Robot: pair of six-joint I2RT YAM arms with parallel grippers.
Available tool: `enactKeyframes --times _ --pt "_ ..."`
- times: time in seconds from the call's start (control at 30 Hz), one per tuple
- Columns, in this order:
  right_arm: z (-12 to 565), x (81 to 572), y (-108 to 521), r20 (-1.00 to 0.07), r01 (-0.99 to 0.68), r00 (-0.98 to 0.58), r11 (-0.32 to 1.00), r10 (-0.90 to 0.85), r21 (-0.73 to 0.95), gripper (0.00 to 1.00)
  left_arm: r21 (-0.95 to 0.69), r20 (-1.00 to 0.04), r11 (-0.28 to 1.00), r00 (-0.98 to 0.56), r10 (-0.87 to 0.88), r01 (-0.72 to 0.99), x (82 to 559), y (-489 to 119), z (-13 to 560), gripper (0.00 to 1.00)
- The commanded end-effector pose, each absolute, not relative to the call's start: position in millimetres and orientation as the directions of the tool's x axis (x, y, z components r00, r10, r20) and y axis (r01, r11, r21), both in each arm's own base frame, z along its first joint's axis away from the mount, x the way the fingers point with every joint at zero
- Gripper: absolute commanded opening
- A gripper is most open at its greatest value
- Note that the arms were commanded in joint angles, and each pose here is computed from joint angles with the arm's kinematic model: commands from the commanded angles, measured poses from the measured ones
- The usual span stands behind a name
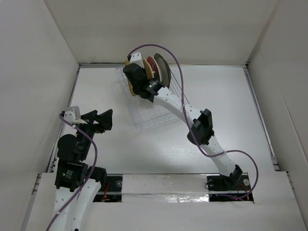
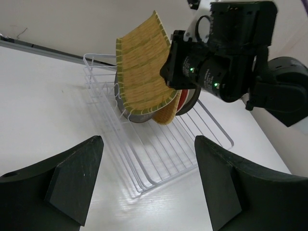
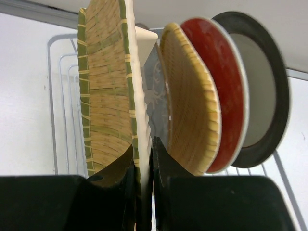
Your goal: Load the plates into the dish rack
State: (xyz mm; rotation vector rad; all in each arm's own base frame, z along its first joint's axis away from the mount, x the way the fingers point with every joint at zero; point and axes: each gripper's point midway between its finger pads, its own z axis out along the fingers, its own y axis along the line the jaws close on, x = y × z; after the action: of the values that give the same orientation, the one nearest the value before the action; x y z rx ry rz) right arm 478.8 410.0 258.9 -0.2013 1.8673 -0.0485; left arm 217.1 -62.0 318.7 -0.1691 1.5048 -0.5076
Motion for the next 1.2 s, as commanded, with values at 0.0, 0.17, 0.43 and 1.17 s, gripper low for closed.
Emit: enactKeyframes --times 0.0,0.17,0.43,1.17 --pt "288 492 416 -0.974 -0.105 -0.203 0.992 -0.095 -0.075 0.0 -0.396 -0.91 0.887 0.03 -0.414 0.237 215 -62 337 0.73" --pt "285 506 408 -0.976 -0.09 -0.188 0.991 -0.113 -0.097 0.0 -0.397 -0.911 0.882 0.011 -0.413 0.254 217 -67 334 0.72" --pt "258 509 417 -0.963 -0.102 -0.202 0.982 -0.178 -0.16 0.0 -0.397 -0.912 0.883 0.005 -0.411 0.249 219 -67 333 0.72" --pt "237 490 458 -0.97 -0.177 -0.13 0.967 -0.206 -0.182 0.57 -0.397 -0.915 0.89 -0.029 -0.401 0.223 227 -66 323 0.68"
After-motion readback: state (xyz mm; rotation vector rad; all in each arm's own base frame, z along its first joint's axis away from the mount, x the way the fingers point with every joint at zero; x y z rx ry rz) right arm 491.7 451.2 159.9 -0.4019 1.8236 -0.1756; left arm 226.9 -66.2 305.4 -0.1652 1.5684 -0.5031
